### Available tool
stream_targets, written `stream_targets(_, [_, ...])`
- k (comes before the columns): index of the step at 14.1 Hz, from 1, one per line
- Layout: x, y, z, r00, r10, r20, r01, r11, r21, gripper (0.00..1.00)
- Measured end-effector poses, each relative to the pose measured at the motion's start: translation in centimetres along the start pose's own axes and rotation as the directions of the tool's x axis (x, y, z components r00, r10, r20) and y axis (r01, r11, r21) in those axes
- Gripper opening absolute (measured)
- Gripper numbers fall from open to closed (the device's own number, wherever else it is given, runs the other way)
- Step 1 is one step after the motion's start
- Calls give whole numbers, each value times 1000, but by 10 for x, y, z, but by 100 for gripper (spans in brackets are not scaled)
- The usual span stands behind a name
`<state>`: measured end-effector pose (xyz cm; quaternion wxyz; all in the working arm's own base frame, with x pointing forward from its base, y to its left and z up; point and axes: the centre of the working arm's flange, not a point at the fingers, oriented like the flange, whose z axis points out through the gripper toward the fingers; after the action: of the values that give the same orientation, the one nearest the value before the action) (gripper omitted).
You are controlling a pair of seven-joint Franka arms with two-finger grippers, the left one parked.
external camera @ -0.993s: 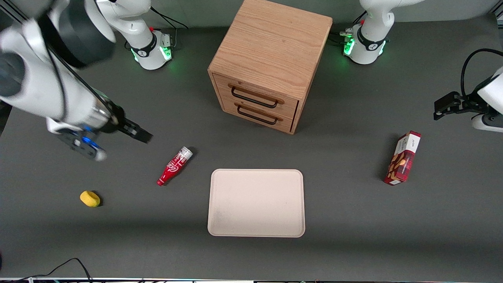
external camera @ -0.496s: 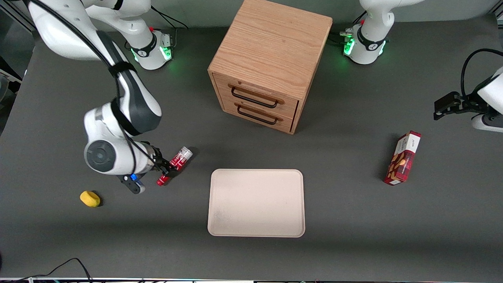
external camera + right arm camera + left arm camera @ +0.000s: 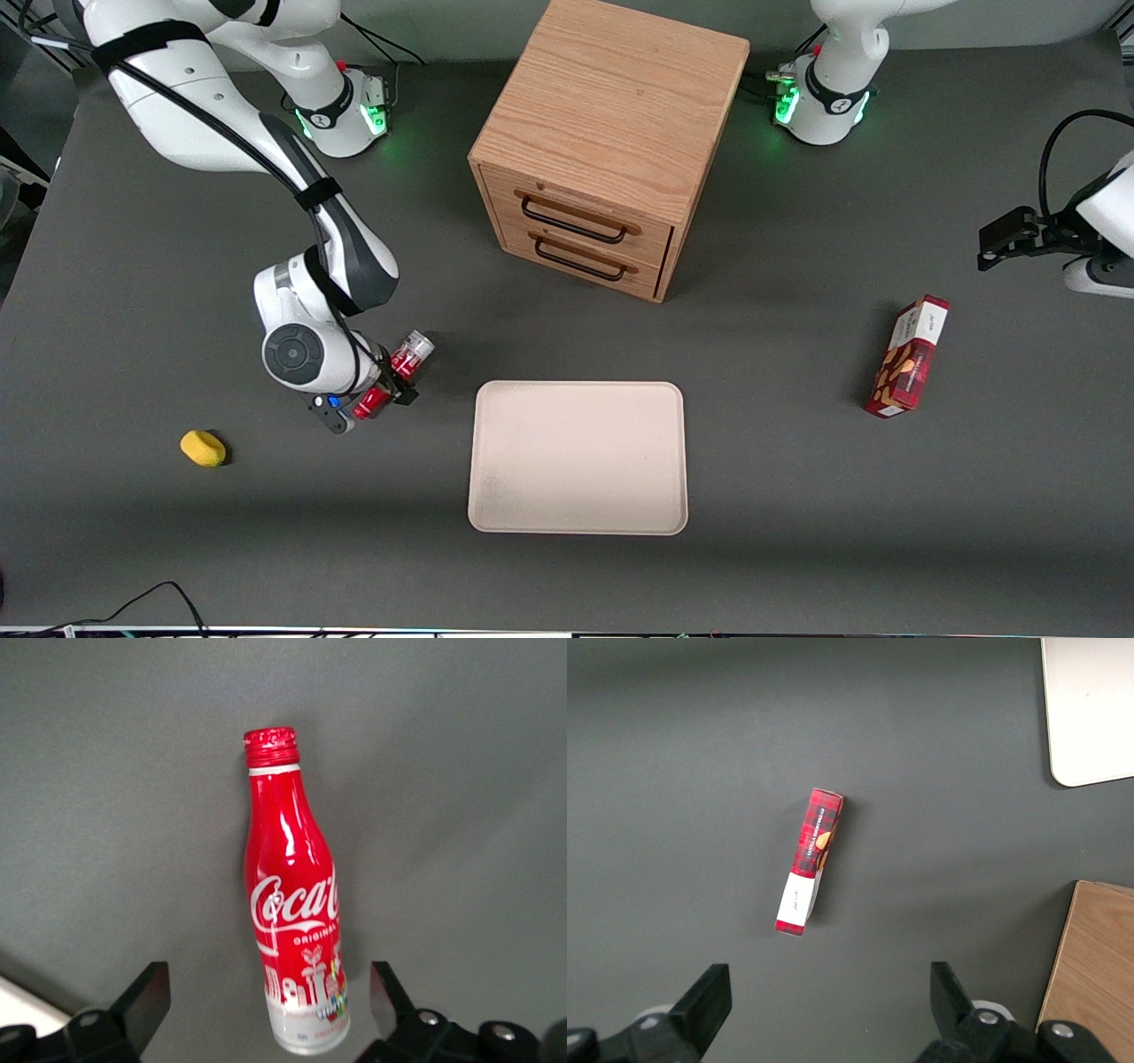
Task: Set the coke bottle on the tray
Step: 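Close the right gripper around the bottle's body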
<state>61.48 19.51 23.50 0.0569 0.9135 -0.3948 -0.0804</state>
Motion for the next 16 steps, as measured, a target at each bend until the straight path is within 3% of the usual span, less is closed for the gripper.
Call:
stream_targets(9, [-5,16,49,999,-14,-29,15,999,36,100])
stream_targets(11, [-4,18,53,999,-16,-34,17,999,33,95])
stream_targets(15, [-2,17,57,999,-22,-42,23,999,34,56])
stream_targets(16, [-2,17,57,999,-22,-42,24,999,35,56])
